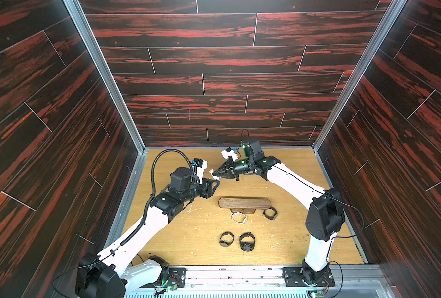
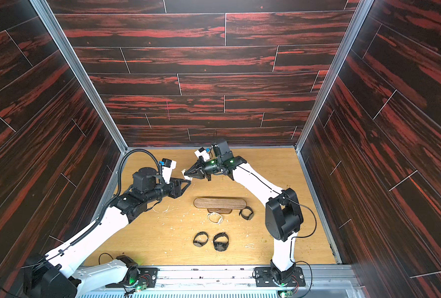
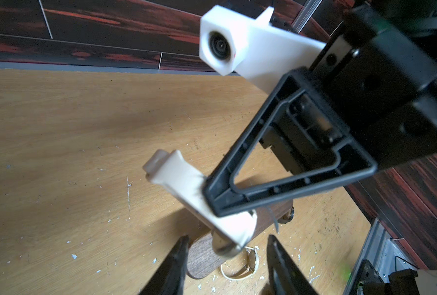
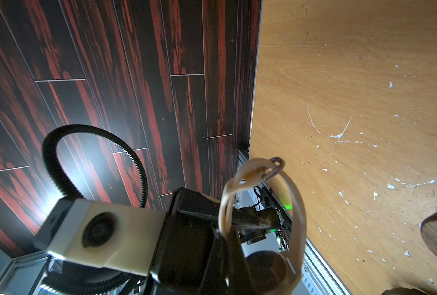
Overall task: Place watch on stand
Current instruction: Pick up the watch at the center of the board.
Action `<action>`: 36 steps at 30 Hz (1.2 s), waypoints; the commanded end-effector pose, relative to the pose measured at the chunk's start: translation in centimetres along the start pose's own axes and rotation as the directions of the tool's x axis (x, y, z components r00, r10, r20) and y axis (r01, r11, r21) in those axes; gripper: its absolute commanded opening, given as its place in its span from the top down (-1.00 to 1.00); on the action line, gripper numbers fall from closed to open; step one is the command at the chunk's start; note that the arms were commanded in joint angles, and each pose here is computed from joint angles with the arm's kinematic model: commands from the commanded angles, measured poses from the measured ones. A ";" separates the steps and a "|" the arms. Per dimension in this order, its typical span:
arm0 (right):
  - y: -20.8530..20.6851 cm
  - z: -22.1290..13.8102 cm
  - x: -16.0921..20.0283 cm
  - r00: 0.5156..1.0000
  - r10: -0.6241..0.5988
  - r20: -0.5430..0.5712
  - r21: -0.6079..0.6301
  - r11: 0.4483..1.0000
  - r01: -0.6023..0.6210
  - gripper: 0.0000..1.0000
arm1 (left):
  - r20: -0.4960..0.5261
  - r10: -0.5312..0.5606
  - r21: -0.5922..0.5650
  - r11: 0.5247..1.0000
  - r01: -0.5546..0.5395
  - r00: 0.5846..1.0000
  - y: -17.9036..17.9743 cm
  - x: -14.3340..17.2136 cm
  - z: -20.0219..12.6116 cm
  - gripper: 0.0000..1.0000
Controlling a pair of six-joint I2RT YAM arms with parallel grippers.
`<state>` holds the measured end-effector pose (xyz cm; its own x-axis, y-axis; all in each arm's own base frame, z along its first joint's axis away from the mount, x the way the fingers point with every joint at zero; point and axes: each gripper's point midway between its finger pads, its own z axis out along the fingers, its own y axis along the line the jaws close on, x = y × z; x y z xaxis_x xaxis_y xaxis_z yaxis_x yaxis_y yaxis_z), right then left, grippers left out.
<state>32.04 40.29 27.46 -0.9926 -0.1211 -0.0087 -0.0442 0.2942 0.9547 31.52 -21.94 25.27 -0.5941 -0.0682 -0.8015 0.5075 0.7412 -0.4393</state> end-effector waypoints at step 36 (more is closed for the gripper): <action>1.3 -1.3 0.5 1.000 0.005 0.015 -0.050 0.999 -0.004 0.89 | 0.032 -0.032 -0.047 0.998 0.033 0.999 -0.3 -2.4 0.2 1.00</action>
<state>32.40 40.08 27.59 -0.9947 -0.1013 0.0166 -0.0111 0.2666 0.9637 32.44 -23.10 25.45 -0.6242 -0.0701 -0.7781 0.4862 0.7448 -0.4571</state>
